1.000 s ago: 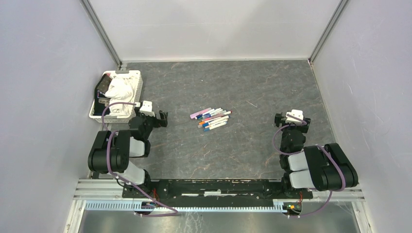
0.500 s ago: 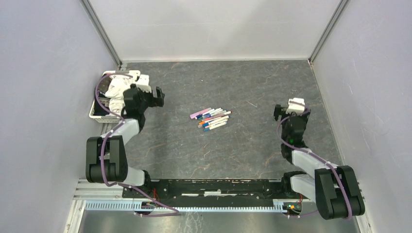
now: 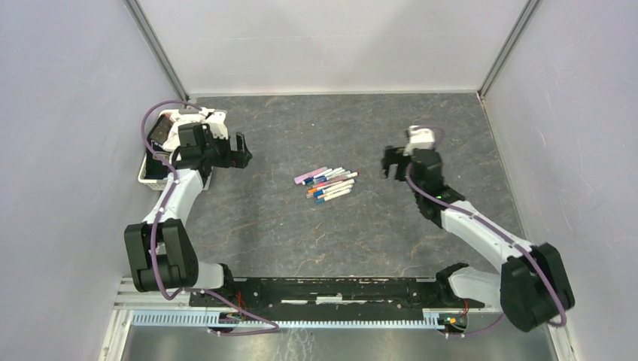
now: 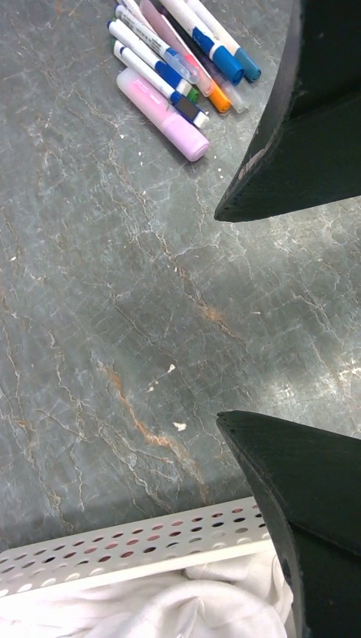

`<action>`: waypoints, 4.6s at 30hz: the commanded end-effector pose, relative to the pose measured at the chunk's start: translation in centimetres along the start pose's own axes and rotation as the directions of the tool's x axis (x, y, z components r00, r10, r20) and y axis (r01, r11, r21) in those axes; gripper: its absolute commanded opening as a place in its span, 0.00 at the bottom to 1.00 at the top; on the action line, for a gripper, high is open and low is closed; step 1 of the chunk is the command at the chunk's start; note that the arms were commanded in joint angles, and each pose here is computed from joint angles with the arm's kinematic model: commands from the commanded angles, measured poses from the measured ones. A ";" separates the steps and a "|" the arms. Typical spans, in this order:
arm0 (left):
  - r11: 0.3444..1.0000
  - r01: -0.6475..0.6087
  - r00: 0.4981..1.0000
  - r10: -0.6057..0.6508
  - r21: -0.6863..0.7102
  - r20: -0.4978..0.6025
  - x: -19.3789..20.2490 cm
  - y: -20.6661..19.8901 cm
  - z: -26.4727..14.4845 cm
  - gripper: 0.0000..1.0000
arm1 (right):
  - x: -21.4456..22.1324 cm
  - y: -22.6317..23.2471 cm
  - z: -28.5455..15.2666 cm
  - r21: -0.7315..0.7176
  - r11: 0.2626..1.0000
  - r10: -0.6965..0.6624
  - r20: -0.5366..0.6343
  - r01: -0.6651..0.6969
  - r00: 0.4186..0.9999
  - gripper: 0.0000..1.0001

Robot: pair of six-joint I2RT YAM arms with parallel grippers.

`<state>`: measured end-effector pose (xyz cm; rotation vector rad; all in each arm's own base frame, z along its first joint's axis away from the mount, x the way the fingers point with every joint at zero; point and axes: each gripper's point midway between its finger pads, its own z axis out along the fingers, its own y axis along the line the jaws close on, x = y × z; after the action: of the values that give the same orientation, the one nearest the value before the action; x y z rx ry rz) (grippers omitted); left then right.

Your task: Open the pen caps

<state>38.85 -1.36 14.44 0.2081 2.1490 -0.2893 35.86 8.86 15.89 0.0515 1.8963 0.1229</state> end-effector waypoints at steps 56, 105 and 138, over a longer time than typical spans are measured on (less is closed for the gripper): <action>0.962 -0.089 0.989 0.116 0.257 -0.092 0.2 -5.0 -4.6 1.00 | 14.1 19.4 -1.6 -0.799 0.504 -0.642 -0.092 0.329 0.761 0.50; 0.599 -0.247 0.909 0.415 0.762 -0.032 7.0 -14.4 -10.4 1.00 | 19.5 19.4 -5.2 -0.847 0.510 -0.632 -0.250 0.151 0.733 0.00; 0.242 -0.524 0.705 0.662 0.817 0.256 11.6 -21.3 -10.0 0.84 | 11.1 28.2 -14.2 -0.982 0.047 -0.534 -0.178 -0.181 0.827 0.00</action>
<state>18.71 -17.93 12.42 1.6245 1.7696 -0.9352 18.68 35.98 11.26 -1.3554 1.9397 1.3533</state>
